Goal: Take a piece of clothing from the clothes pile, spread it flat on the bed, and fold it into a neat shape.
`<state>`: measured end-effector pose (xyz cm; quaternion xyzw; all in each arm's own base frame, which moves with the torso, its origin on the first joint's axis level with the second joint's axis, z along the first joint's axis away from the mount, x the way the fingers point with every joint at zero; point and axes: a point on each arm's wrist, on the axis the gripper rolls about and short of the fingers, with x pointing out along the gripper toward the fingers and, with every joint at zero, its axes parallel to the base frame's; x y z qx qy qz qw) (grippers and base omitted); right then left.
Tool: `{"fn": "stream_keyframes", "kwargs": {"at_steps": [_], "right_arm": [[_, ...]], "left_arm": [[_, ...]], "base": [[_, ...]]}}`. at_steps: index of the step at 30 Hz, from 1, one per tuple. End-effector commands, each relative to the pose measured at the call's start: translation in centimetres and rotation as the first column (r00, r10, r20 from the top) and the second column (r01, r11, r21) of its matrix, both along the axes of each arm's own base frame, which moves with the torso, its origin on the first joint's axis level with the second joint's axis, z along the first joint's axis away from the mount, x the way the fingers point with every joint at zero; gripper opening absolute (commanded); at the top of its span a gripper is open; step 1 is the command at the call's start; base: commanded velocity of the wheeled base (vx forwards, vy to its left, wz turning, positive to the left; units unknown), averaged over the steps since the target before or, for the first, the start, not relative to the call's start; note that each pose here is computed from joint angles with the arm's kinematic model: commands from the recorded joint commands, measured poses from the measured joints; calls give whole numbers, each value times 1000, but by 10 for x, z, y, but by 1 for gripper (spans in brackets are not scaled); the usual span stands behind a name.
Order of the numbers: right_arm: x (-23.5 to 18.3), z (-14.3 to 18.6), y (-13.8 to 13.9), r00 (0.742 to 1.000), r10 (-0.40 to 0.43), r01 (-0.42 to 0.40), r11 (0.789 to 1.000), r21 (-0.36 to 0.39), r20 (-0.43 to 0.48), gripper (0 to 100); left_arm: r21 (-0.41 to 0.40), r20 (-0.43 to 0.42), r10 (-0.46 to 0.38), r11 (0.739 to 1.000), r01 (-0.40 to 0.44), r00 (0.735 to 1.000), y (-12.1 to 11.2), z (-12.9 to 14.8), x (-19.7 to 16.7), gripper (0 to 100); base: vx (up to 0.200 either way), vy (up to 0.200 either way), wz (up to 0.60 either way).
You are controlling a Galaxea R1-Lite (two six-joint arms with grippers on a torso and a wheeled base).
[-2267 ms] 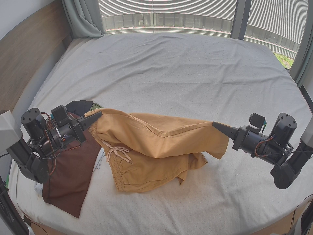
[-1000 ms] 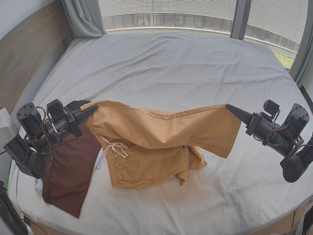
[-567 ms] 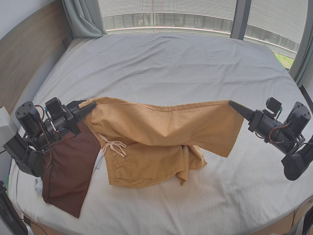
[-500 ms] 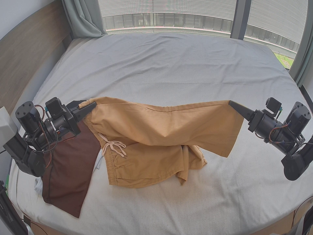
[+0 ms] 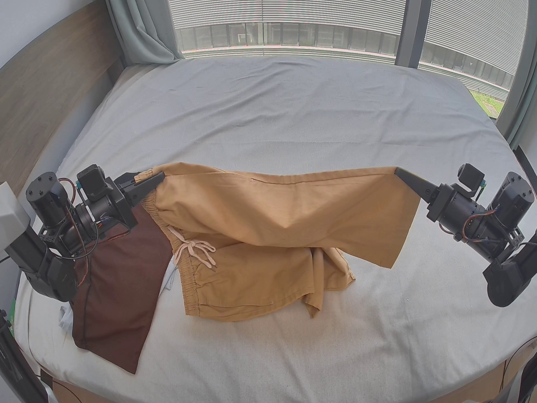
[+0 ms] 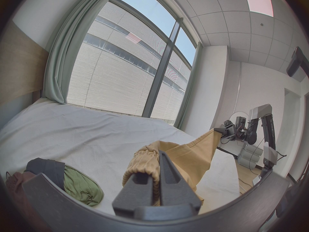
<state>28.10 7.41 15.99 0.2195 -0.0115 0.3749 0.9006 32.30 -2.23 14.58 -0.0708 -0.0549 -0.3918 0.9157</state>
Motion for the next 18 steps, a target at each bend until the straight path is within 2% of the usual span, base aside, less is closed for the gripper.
{"fn": "stream_keyframes", "kwargs": {"at_steps": [1,18], "right_arm": [[2,1,-3,1000,-13,13,1000,2,6,0],[6,5,-11,999,-42,42,999,7,19,0]], "left_arm": [[-13,1,0,1000,0,1000,1,4,-2,0],[-28,5,13,1000,-13,1000,6,9,0,0]], "base": [[0,0,0],[0,0,0]]}}
